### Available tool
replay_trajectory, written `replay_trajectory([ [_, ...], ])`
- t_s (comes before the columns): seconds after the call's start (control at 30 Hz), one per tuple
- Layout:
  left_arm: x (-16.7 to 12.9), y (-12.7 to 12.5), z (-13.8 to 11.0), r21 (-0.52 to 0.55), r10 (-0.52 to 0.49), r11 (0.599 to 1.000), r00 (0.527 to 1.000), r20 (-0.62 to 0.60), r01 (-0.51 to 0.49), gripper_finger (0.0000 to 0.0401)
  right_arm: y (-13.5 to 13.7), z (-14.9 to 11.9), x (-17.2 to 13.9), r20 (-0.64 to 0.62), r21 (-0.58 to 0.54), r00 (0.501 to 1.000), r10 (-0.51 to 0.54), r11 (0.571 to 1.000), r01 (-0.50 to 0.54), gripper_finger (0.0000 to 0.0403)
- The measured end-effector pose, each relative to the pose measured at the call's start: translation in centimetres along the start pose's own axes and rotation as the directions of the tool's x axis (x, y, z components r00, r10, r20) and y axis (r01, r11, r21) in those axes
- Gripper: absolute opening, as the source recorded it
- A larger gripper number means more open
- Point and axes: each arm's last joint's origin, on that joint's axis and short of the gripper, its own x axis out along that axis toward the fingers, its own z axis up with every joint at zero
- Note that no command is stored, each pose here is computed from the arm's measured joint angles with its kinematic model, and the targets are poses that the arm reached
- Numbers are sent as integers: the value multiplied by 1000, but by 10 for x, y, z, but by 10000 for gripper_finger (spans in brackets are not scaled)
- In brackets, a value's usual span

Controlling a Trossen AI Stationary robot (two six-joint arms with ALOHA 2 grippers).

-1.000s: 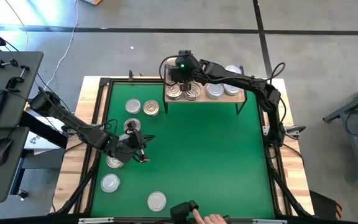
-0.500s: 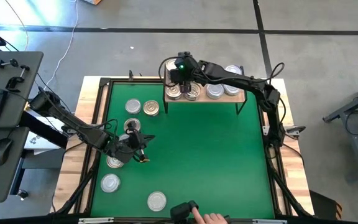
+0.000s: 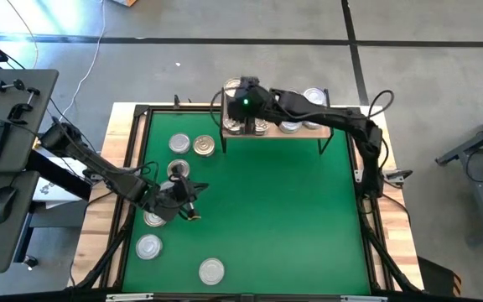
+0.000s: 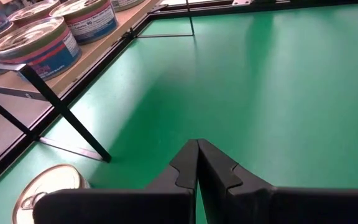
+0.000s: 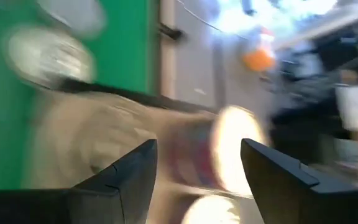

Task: Stack canned seafood by type on shelf
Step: Stack the green tuna can on top of the top right green tuna can on the shelf

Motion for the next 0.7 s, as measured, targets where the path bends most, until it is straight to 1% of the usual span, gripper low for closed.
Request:
replay_trajectory([
  [0.07,-2,-2,-2,4,-9,1000,1000,-4,9,0,15,6,-12,46,49,992,119,991,-121,224],
  [0.1,-3,-2,-3,8,-10,1000,1000,-9,10,0,25,8,-16,47,57,983,176,982,-179,224],
  [0.17,-4,-5,-6,18,6,1000,1000,-15,-5,0,48,15,-23,45,66,969,244,967,-246,222],
  [0.23,-4,-9,-10,29,24,999,1000,-14,-24,0,79,22,-29,38,48,954,297,953,-299,216],
  [0.3,-2,-13,-13,47,28,999,999,-18,-27,0,116,29,-36,44,9,937,347,938,-348,206],
  [0.37,0,-18,-17,48,25,999,999,-25,-24,0,156,30,-43,35,-40,917,397,917,-396,195],
  [0.43,2,-24,-21,41,20,999,999,-31,-19,0,196,27,-49,33,-68,898,440,897,-437,182],
  [0.5,4,-30,-25,27,14,1000,999,-30,-13,0,234,21,-55,49,-68,880,472,881,-469,170],
  [0.63,12,-43,-31,-4,0,1000,1000,-17,0,0,301,0,-63,124,-20,848,516,855,-518,147],
  [0.7,17,-50,-33,-30,-12,999,1000,-4,11,0,326,-12,-65,186,42,845,501,855,-517,138],
])
